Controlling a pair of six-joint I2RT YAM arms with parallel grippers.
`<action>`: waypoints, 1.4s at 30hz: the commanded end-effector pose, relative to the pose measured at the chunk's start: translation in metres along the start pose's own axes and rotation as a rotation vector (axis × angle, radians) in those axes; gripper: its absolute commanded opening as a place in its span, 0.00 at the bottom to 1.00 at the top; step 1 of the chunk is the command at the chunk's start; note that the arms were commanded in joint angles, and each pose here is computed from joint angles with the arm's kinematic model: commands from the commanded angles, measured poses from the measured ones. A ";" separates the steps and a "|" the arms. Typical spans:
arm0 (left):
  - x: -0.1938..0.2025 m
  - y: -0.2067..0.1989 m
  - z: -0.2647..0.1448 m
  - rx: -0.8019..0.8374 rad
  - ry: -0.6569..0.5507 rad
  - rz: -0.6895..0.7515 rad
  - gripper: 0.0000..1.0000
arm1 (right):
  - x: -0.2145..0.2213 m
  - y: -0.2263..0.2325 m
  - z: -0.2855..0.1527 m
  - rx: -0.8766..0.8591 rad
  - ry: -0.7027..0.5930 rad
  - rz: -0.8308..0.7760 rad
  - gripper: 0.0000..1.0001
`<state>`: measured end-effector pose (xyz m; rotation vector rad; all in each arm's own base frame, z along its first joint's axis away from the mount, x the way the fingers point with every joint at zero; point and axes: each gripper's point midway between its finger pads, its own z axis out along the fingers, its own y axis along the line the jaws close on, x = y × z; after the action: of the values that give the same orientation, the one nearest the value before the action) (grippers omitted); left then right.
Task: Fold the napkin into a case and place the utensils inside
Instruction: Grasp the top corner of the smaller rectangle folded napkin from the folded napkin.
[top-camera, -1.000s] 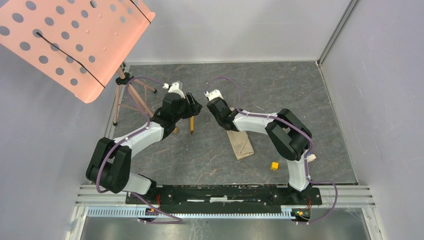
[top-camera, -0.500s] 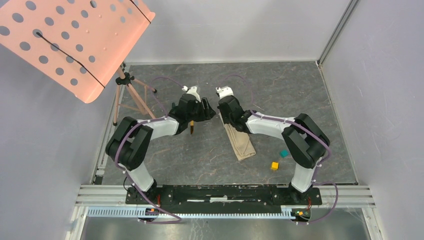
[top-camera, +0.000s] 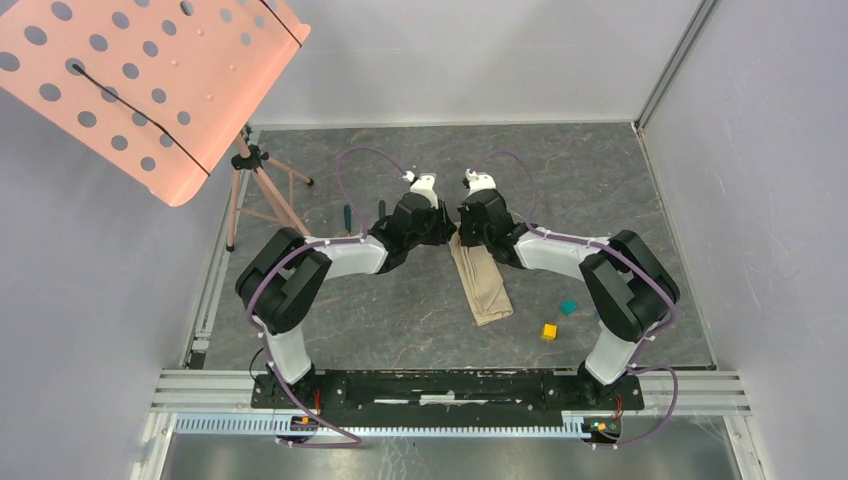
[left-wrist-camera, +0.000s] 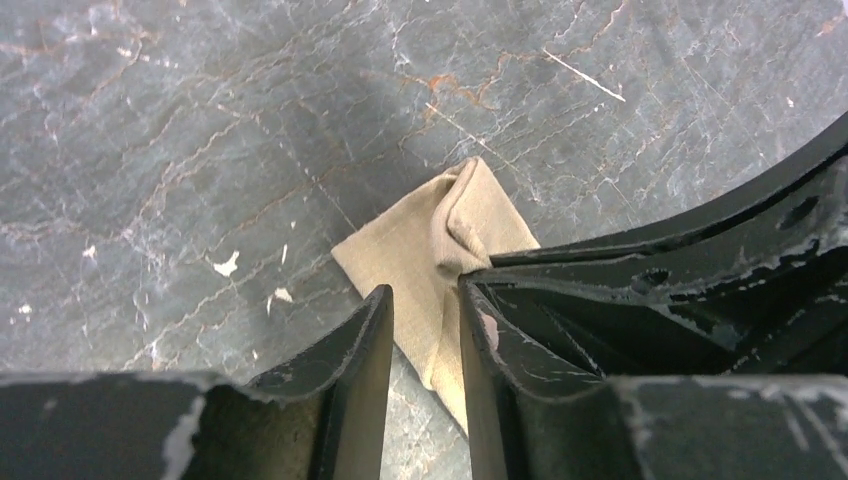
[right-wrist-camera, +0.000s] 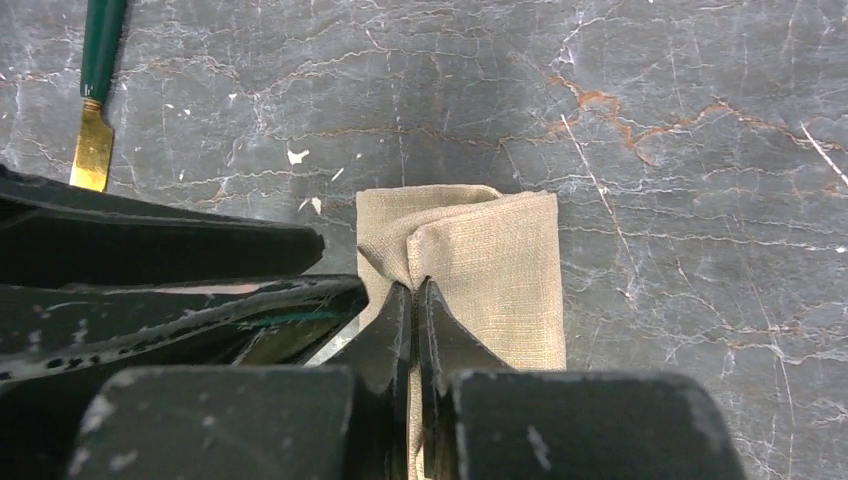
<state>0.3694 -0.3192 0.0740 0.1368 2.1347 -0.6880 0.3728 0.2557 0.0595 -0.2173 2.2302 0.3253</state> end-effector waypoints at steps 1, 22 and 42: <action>-0.015 -0.006 0.012 -0.029 -0.051 0.130 0.36 | -0.025 0.012 -0.010 -0.085 -0.069 0.087 0.00; 0.007 -0.005 0.018 -0.087 0.014 0.201 0.41 | -0.041 0.001 -0.017 -0.155 -0.101 0.174 0.00; 0.018 -0.006 0.032 -0.182 0.081 0.323 0.36 | -0.043 0.003 -0.018 -0.167 -0.100 0.173 0.00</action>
<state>0.3708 -0.3414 0.0396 0.3449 2.2137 -0.3821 0.3779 0.2493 0.0816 -0.1036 2.2006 0.5561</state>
